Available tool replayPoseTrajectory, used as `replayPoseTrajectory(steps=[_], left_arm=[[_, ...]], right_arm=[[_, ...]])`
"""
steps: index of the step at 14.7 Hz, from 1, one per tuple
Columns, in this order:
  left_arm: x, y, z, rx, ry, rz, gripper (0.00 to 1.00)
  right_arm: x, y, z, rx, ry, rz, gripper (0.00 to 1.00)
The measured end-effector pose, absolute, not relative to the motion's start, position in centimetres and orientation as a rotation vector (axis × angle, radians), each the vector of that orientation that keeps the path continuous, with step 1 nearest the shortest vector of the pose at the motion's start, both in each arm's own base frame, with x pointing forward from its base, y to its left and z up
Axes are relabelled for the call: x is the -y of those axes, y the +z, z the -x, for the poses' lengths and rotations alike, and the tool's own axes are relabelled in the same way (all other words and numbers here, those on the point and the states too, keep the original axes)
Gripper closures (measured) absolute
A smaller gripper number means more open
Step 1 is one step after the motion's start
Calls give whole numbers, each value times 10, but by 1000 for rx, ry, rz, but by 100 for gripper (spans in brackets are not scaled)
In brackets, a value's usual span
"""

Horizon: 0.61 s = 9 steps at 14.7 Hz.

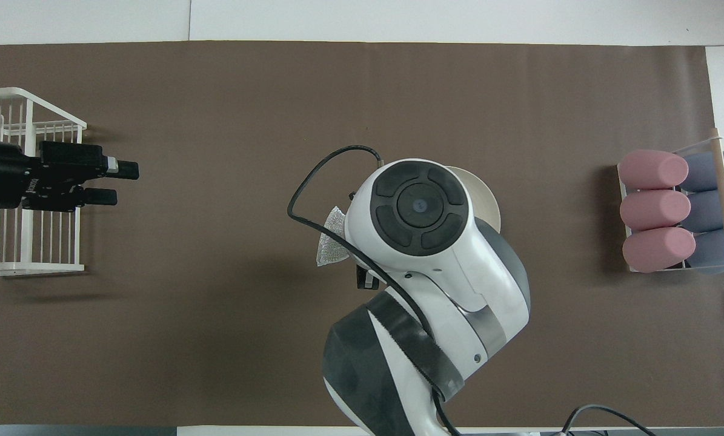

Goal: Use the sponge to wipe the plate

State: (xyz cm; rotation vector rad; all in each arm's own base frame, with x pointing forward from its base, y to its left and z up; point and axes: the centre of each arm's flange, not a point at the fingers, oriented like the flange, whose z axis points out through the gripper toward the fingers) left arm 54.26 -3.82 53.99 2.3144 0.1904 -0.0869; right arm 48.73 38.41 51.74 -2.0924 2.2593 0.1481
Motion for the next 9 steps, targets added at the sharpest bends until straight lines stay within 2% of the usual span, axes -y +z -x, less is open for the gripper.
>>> replayPoseTrajectory(steps=[4, 9], left_arm=[[40, 490, -532, -81, -76, -2145, 0], [55, 432, -509, -25, -59, -1949, 0]], right_arm=[[-399, 547, -496, -2248, 193, 2110, 90], [-430, 552, -496, -2166, 191, 2111, 90]])
